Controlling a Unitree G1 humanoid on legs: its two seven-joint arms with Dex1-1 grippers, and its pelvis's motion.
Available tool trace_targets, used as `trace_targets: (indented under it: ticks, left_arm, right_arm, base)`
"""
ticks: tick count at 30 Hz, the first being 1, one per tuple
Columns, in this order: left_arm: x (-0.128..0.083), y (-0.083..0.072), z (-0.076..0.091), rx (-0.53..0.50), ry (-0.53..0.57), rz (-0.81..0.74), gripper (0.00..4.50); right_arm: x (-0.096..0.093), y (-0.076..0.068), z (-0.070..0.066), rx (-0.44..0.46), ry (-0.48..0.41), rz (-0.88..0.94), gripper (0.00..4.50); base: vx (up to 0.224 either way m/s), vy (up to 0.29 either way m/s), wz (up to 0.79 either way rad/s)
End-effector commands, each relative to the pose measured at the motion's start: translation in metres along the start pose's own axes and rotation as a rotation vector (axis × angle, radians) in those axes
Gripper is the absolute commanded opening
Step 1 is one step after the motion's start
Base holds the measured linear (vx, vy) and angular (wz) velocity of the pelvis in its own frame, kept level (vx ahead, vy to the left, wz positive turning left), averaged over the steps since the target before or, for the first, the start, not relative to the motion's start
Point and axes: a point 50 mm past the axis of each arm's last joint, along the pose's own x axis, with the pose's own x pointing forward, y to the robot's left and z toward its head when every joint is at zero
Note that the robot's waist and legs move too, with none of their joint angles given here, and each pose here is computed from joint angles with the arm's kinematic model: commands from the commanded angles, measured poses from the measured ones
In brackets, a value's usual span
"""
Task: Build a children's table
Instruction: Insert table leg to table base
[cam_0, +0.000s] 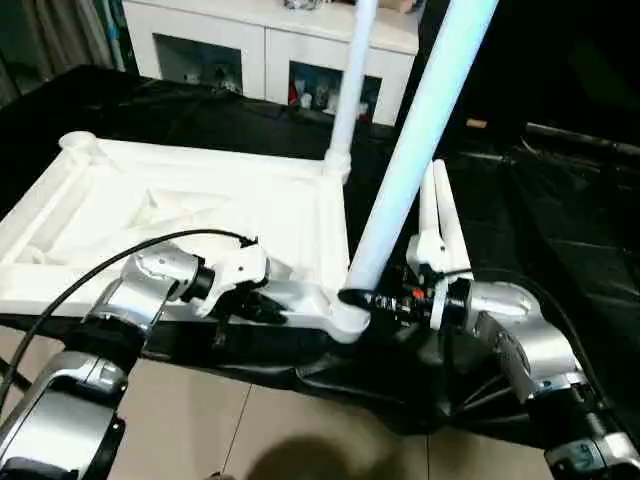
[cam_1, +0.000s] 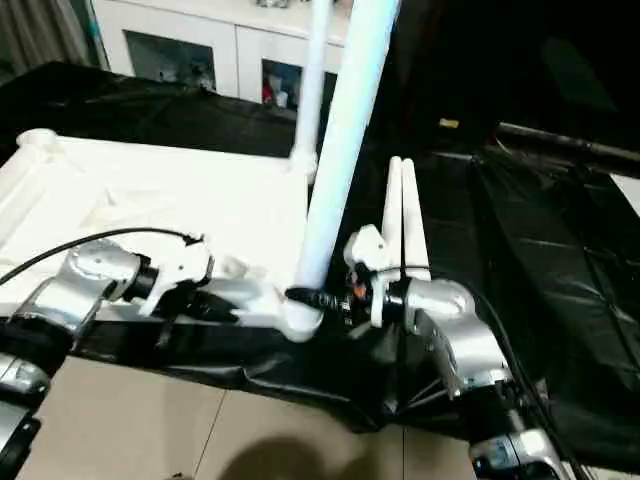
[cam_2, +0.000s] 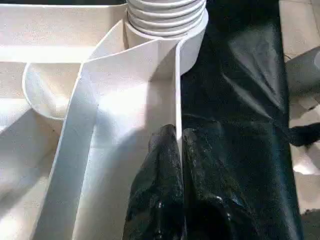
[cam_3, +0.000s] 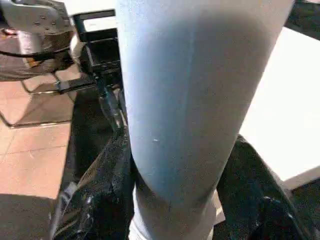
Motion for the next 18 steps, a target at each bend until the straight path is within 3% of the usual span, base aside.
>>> trace_targets:
  ticks: [1,7,9,10,12,18]
  left_arm:
    - [0.005,-0.003,0.014,0.085,-0.038,-0.096,0.0]
    - [0.005,0.004,0.012,0.068,-0.02,-0.015,0.0]
    - [0.003,0.007,0.01,0.046,-0.015,0.045,0.0]
    - [0.002,0.011,0.008,-0.004,-0.014,0.105,0.0]
    - [0.001,0.016,0.006,-0.065,-0.005,0.176,0.0]
    - [0.001,0.029,0.008,-0.21,-0.011,0.332,0.0]
  right_arm:
    - [-0.007,0.012,-0.048,0.147,0.173,0.019,1.84]
    - [-0.005,0.01,-0.05,0.141,0.167,-0.013,1.84]
    - [-0.001,0.002,-0.054,0.143,0.175,-0.112,1.84]
    - [0.004,-0.011,-0.057,0.174,0.172,-0.263,1.84]
    - [0.009,-0.023,-0.06,0.226,0.17,-0.419,1.84]
    - [0.024,-0.036,-0.061,0.319,0.151,-0.647,1.84]
  base:
    - [0.0,0.0,0.0]
    - [0.0,0.0,0.0]
    - [0.0,0.0,0.0]
    - [0.0,0.0,0.0]
    - [0.0,0.0,0.0]
    - [-0.03,0.005,-0.07]
